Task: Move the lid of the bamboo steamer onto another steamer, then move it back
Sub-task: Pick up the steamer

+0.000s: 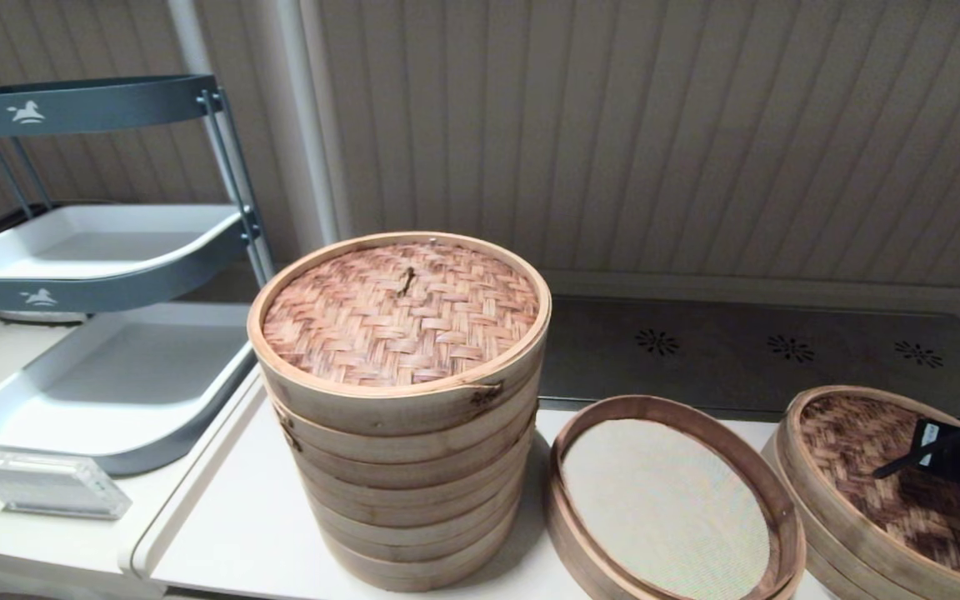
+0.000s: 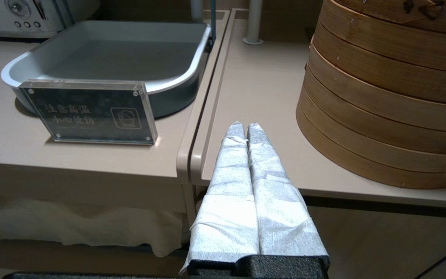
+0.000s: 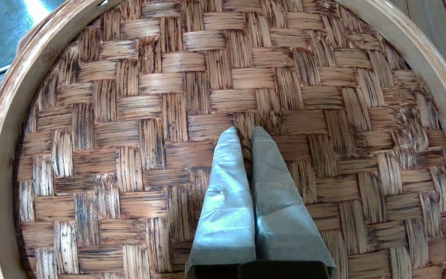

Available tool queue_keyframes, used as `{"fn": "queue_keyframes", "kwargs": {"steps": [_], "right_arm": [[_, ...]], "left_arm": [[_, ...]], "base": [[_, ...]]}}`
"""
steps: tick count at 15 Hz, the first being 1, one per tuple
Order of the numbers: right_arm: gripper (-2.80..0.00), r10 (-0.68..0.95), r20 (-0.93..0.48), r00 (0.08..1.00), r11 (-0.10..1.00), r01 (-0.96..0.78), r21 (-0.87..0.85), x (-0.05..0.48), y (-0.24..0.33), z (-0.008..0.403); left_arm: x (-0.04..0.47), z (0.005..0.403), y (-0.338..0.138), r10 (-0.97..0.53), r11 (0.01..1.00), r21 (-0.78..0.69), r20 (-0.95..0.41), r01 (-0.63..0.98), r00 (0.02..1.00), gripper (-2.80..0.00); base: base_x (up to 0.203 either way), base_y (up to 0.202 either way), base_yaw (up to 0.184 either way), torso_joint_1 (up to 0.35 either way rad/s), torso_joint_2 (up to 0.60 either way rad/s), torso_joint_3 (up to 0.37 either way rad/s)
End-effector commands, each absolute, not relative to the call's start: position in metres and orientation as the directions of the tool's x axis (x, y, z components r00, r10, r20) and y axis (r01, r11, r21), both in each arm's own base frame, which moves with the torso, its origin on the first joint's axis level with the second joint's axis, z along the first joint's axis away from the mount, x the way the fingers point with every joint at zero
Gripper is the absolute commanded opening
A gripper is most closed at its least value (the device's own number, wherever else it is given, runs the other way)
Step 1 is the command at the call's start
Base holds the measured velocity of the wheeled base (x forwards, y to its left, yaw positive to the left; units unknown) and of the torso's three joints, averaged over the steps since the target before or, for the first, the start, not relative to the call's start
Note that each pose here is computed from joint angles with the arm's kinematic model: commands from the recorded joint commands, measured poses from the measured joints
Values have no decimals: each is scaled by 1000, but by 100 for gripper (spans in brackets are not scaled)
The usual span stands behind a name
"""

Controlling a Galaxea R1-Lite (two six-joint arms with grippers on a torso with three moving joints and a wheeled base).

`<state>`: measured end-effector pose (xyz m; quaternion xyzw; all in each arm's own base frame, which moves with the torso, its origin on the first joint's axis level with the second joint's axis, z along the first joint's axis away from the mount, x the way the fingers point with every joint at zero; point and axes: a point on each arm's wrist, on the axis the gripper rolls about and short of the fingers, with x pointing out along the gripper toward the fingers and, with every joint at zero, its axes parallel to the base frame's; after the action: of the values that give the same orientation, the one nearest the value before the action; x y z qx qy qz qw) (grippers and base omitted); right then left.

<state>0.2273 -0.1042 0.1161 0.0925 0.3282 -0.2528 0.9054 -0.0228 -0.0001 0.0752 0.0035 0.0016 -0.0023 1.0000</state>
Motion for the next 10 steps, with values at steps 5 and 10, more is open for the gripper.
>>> {"fn": "queue_keyframes", "kwargs": {"steps": [5,10], "right_arm": [[-280,-409,-606,682,855,519,7,227,-104,126],[-280,-419,-577,701,855,518,9,226,-103,135]], "left_arm": [[-22,74,0,-5,1000,8,-8,5,1000,-280],[-22,74,0,-5,1000,8,-8,5,1000,-280]], "base": [[0,0,0,0,0,0],[0,0,0,0,0,0]]}}
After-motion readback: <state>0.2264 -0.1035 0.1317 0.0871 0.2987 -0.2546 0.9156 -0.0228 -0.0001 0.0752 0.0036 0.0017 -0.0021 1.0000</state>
